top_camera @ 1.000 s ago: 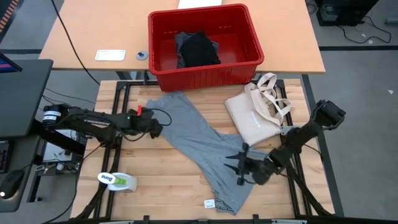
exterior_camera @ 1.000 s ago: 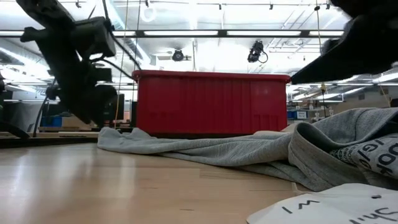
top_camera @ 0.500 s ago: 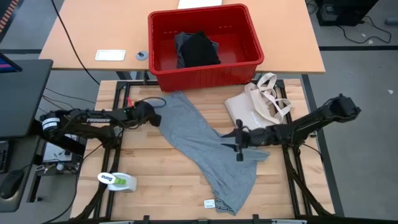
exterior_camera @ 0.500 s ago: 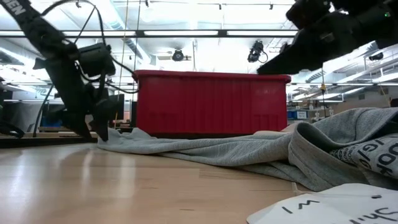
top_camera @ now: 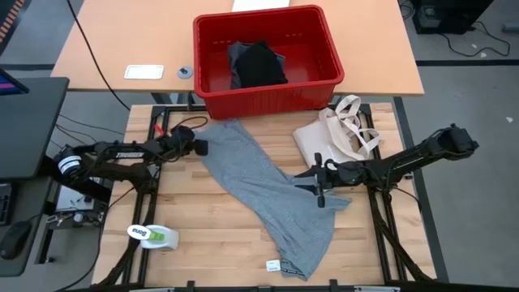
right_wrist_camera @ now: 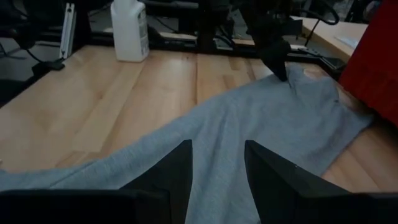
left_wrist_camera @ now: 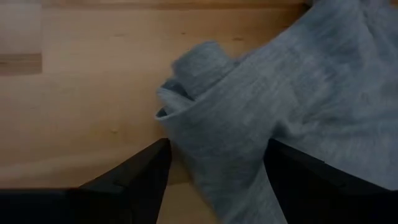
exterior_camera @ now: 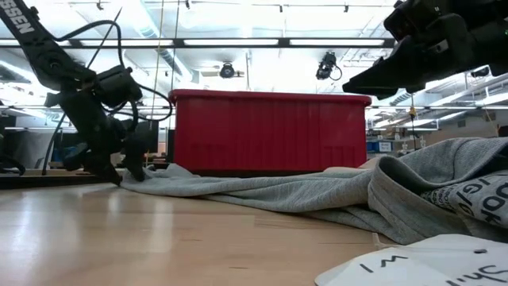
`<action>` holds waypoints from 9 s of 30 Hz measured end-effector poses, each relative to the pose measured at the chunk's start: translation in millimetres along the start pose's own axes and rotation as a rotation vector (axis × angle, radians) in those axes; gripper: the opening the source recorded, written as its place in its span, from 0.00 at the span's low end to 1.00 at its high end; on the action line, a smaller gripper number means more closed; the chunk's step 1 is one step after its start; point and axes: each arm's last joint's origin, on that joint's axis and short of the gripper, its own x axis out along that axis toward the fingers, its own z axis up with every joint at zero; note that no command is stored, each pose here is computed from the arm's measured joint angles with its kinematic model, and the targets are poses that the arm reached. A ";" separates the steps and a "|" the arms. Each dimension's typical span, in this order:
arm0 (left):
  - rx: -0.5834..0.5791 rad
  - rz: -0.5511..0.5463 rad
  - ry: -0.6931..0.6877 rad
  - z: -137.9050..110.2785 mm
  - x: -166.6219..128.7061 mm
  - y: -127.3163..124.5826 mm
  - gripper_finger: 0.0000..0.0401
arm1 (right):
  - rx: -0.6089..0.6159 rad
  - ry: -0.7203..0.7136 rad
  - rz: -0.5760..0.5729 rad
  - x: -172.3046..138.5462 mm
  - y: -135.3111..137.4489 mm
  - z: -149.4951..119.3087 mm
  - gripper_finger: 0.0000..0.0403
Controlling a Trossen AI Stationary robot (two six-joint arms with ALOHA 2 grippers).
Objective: Fold Laundry from Bin
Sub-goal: Fold the gray shirt
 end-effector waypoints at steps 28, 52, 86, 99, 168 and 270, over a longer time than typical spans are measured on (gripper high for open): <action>0.913 -0.517 -0.247 -36.0 -40.6 -72.5 0.02 | 0.007 0.118 0.082 64.4 -25.0 27.6 0.38; 1.257 -0.727 -0.272 -68.7 -62.6 -85.9 0.03 | 0.035 0.422 0.070 254.5 -181.1 23.0 0.58; 1.090 -0.895 0.222 -91.7 -63.5 -71.7 0.03 | 0.052 0.479 0.029 322.0 -139.0 -1.0 0.45; 1.085 -0.854 0.172 -86.2 -68.4 -68.6 0.03 | -0.050 0.512 0.099 304.7 -132.7 27.2 0.04; 1.318 -0.935 -0.340 -18.3 -154.3 -204.5 0.03 | -0.349 0.748 0.479 89.7 -113.8 140.2 0.06; 1.354 -0.686 -0.082 -107.7 -82.2 -213.4 0.41 | 0.081 -0.017 -0.192 73.7 -11.7 -12.1 0.39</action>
